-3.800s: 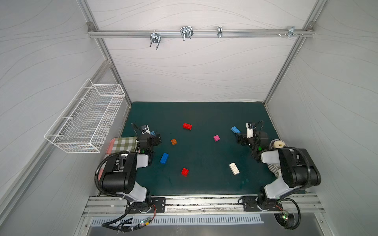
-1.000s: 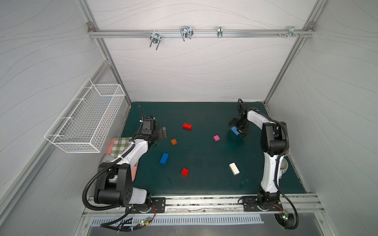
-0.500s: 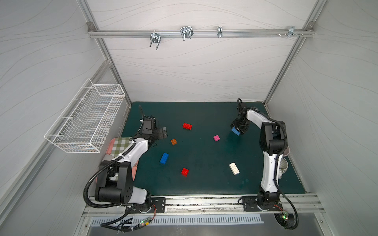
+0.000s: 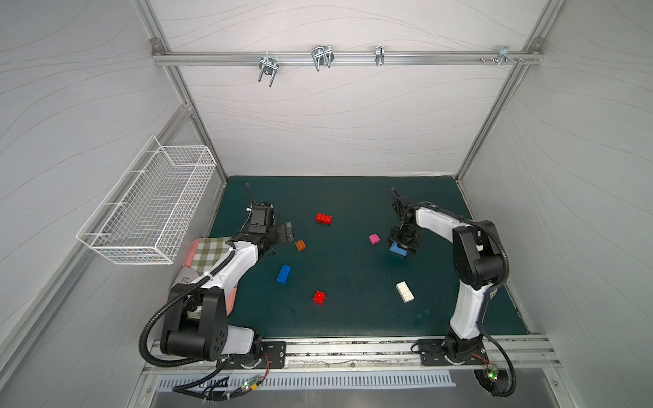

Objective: Assemble a carrot with lego
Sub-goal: Move the lego brick at the center of the board, then pick up the lego brick from the center of the board.

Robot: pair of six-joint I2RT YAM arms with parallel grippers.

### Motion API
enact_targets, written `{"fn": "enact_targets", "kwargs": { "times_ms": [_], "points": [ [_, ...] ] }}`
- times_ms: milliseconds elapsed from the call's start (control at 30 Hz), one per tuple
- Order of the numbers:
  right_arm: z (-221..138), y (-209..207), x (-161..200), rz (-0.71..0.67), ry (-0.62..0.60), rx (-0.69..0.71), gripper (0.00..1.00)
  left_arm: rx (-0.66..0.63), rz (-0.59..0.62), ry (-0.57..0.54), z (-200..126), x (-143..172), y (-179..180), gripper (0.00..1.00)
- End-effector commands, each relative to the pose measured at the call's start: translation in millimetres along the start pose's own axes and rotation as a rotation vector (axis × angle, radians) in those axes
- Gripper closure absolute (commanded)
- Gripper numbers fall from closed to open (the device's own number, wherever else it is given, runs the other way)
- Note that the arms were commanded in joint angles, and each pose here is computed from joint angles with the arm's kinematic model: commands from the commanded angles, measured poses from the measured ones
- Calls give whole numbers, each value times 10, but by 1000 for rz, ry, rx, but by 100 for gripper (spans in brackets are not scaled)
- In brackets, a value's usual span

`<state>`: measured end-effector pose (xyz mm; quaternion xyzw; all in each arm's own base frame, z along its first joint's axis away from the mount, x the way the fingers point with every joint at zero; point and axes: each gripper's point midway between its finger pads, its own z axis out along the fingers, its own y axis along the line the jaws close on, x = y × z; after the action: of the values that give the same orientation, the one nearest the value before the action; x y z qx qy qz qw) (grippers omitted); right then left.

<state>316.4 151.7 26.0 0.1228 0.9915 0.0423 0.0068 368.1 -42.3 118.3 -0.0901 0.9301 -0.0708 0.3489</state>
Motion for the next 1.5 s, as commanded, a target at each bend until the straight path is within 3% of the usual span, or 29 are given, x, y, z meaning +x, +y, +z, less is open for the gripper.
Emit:
{"fn": "enact_targets", "kwargs": {
  "times_ms": [0, 200, 400, 767, 1033, 1267, 1467],
  "points": [
    [-3, 66, 394, -146, 27, 39, 50, 19, -14, -15, -75, 11, -33, 3],
    [2, 352, 770, -329, 28, 42, 46, 25, -23, -17, -109, 39, -35, 2],
    [65, 435, 869, -373, 55, 48, 37, 24, -23, -17, -144, 46, -29, 2],
    [-181, 510, 816, -425, 21, 45, 13, 28, -25, -24, -172, 51, -33, 2],
    [-580, 624, 415, -404, -71, -37, 16, 48, -39, -7, -188, 101, -59, 2],
    [-530, 827, -208, -532, -129, -83, 27, 68, -37, 12, -182, 178, -112, 2],
    [-372, 910, -447, -615, -96, -89, 34, 76, -29, 25, -157, 208, -147, 2]
  ]
}}
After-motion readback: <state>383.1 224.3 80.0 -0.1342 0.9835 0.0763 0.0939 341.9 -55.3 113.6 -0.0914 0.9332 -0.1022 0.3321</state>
